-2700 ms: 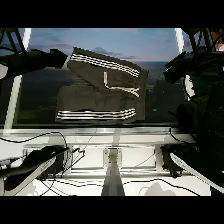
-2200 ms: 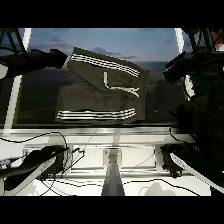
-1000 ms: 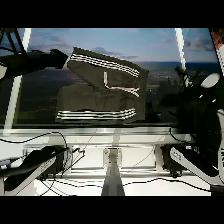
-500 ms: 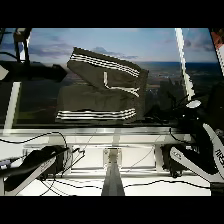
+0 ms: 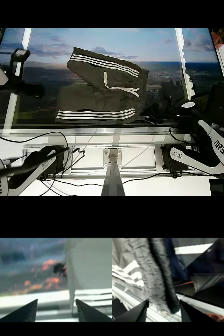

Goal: Fold the clothes and pants, and hang the long-sleeved shirts on hangers.

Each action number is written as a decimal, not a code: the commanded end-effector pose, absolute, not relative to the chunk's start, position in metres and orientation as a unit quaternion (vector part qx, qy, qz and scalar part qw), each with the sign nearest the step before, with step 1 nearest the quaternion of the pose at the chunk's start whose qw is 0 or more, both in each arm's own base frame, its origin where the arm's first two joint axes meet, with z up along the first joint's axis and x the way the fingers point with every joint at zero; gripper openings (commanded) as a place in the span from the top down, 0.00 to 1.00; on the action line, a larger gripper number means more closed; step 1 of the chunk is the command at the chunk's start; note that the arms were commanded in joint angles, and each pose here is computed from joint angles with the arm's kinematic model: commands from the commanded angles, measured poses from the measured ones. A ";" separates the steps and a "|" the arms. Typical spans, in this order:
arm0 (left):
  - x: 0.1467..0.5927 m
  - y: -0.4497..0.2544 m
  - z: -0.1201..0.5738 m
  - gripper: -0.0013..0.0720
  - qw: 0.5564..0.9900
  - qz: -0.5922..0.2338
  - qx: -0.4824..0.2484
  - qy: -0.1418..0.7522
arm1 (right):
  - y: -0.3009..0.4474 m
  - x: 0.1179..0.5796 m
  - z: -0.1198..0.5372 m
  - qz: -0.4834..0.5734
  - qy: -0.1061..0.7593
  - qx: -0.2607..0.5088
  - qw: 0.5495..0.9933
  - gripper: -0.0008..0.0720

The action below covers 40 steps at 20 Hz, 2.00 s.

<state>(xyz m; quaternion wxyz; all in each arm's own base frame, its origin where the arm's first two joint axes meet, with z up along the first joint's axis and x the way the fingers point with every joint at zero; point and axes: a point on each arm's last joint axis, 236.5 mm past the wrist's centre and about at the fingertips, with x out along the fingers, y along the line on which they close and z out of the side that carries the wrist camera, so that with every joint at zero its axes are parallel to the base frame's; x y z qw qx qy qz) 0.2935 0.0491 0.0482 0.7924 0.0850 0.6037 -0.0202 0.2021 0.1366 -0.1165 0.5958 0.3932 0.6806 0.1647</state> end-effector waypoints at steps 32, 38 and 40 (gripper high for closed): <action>0.246 0.037 -0.114 0.35 0.696 -0.128 -0.369 0.603 | 0.157 0.263 -0.074 0.309 0.577 0.305 0.692 0.96; 0.245 0.036 -0.118 0.37 0.703 -0.148 -0.352 0.600 | 0.157 0.263 -0.074 0.309 0.577 0.305 0.692 0.96; 0.242 0.031 -0.114 0.60 0.696 -0.160 -0.355 0.603 | 0.157 0.263 -0.074 0.309 0.577 0.304 0.692 0.96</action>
